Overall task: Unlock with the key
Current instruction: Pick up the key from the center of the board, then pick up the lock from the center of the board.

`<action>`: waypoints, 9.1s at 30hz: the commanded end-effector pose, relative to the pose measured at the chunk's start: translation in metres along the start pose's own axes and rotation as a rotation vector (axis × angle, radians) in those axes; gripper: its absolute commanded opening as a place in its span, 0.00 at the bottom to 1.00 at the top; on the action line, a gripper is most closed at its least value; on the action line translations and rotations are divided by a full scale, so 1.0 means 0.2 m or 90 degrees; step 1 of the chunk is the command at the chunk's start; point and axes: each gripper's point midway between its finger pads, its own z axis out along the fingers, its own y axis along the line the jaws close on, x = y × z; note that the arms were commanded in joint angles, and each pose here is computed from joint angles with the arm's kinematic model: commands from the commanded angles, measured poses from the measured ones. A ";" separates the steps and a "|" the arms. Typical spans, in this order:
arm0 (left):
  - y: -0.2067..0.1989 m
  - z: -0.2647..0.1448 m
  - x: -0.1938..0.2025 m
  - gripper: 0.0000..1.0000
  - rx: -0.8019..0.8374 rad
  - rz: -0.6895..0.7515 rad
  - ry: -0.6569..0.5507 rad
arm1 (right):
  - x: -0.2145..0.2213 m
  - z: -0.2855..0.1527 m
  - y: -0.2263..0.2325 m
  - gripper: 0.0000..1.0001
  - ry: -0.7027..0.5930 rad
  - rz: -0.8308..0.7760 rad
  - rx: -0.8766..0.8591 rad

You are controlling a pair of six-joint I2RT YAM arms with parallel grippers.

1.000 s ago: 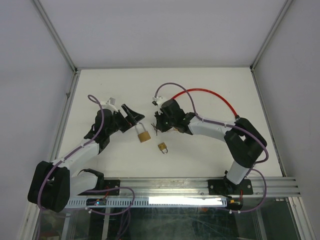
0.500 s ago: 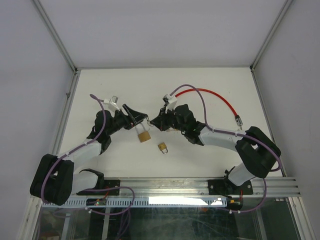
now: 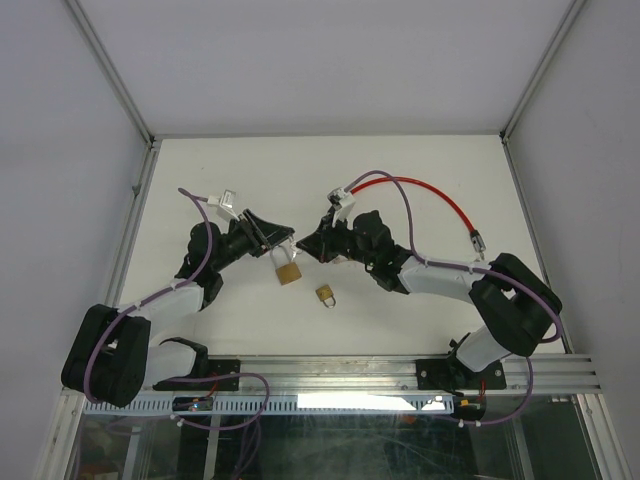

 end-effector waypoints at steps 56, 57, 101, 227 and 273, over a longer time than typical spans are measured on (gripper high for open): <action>-0.34 -0.05 0.01 0.23 0.197 0.188 0.035 | -0.19 -0.11 0.26 0.00 -0.104 0.056 -0.315; -0.35 -0.05 0.00 0.28 0.196 0.187 0.026 | -0.19 -0.11 0.26 0.00 -0.105 0.056 -0.314; -0.32 -0.07 -0.08 0.00 0.133 0.247 -0.040 | -0.22 -0.21 0.13 0.44 -0.105 -0.089 -0.198; 0.58 -0.01 0.33 0.96 -0.877 0.066 0.187 | -0.16 -0.30 -0.30 0.00 -0.261 0.083 -0.042; 0.08 0.04 -0.08 0.08 -0.435 -0.050 -0.021 | 0.03 -0.15 0.04 0.00 -0.109 0.096 -0.123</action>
